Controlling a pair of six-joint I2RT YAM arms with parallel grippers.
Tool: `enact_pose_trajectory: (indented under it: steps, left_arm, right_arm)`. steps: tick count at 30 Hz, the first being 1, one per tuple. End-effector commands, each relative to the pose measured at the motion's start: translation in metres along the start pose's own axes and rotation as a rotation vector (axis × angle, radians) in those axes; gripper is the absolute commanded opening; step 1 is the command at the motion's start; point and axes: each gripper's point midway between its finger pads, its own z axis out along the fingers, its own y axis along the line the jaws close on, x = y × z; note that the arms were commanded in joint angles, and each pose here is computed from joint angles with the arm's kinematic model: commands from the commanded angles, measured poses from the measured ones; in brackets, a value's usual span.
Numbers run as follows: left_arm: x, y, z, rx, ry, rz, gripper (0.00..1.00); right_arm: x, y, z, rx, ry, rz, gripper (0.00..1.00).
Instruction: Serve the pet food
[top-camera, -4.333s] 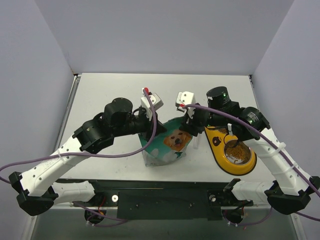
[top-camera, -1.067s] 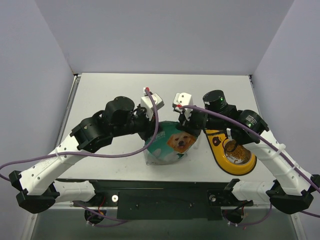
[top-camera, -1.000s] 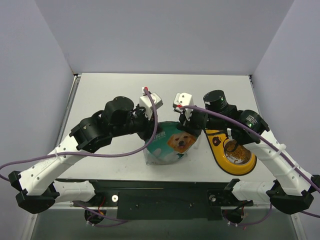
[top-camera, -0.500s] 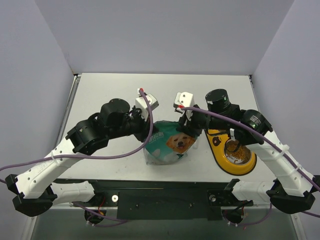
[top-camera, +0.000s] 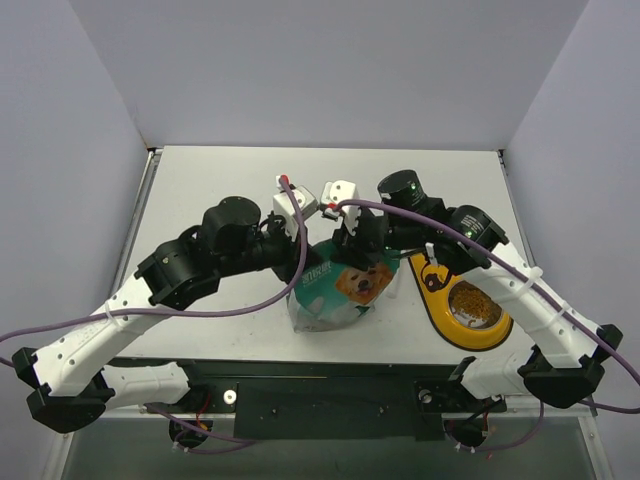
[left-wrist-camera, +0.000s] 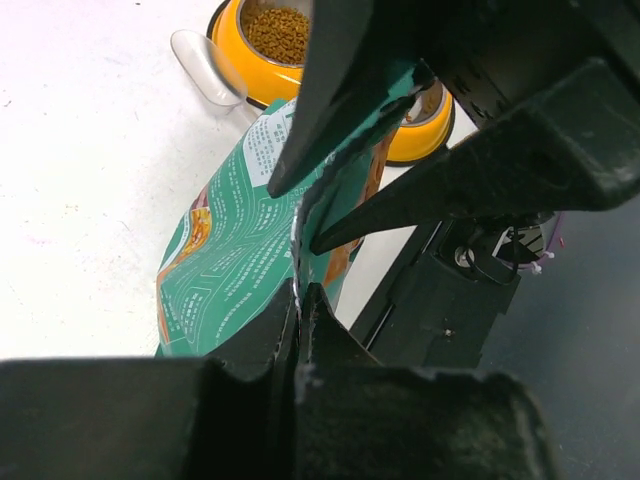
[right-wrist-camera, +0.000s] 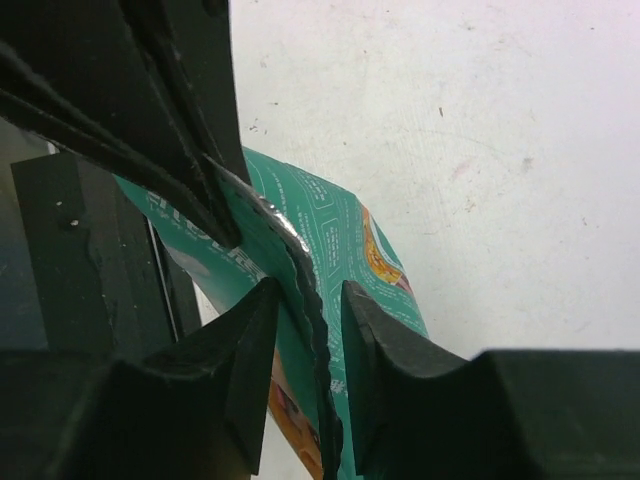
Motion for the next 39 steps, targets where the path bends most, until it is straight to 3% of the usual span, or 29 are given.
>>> enact_pose_trajectory:
  steps: [1, 4, 10, 16, 22, 28, 39]
  left_arm:
    - [-0.063, -0.004, -0.008, -0.019, -0.231, -0.028, 0.0]
    - [-0.064, 0.001, -0.01, -0.047, -0.249, -0.032, 0.0]
    - [-0.062, 0.021, -0.02, -0.159, -0.271, -0.038, 0.0]
    - [-0.044, 0.046, -0.036, -0.302, -0.217, -0.003, 0.0]
    - [-0.036, 0.051, -0.05, -0.324, -0.221, 0.014, 0.0]
    - [-0.025, 0.053, -0.054, -0.322, -0.19, 0.043, 0.0]
    - [-0.012, 0.059, -0.071, -0.354, -0.168, 0.048, 0.0]
  right_arm:
    - [-0.006, -0.009, -0.015, 0.079, -0.022, -0.033, 0.22]
    - [0.015, -0.025, -0.027, 0.195, 0.035, -0.065, 0.0]
    - [0.04, -0.057, -0.051, 0.39, 0.143, -0.055, 0.0]
    - [0.061, -0.085, -0.08, 0.548, 0.195, -0.023, 0.0]
    - [0.091, -0.104, -0.104, 0.683, 0.268, 0.004, 0.0]
    - [0.117, -0.117, -0.114, 0.731, 0.334, 0.008, 0.0]
    - [0.121, -0.128, -0.134, 0.793, 0.311, 0.055, 0.0]
